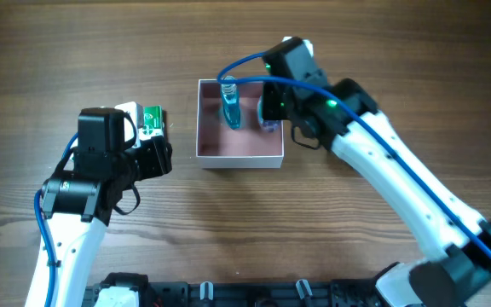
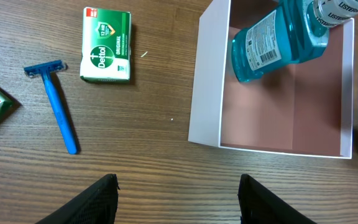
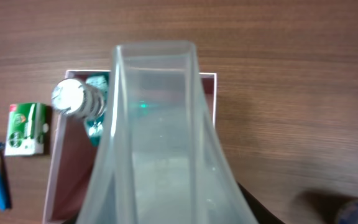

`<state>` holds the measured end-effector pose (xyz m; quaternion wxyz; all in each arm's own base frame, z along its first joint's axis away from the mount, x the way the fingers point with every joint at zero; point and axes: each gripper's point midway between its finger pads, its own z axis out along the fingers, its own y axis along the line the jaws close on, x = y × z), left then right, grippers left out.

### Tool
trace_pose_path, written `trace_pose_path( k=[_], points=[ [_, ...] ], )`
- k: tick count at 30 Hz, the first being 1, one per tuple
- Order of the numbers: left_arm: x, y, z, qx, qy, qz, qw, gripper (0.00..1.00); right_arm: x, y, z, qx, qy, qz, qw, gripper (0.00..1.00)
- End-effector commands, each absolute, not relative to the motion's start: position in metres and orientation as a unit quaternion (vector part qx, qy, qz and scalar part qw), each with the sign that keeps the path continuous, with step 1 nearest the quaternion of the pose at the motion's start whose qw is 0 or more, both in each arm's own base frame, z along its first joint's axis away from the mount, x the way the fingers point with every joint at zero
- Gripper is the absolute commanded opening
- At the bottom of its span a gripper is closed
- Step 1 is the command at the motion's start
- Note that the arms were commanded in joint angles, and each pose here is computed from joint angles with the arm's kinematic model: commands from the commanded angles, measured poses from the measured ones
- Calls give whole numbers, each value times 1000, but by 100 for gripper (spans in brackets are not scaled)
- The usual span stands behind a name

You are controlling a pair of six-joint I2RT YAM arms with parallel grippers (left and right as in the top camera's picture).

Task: Pack container
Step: 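Carry the foam soap bottle into the box beside the mouthwash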

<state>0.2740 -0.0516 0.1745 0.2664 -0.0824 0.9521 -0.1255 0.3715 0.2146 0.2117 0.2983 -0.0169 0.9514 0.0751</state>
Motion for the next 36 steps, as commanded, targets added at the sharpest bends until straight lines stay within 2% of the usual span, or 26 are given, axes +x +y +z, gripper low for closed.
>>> trace_pose_path(
  k=[1,19,36],
  points=[
    [278,-52,181,-79,950,-125,274,62,389,226,215,7,944,85,320,4],
    [276,-52,180,-80,952,-124,269,65,427,240,140,25,951,44,306,4],
    [276,-52,180,-80,952,-124,269,66,440,249,117,23,950,45,307,5]
  ],
)
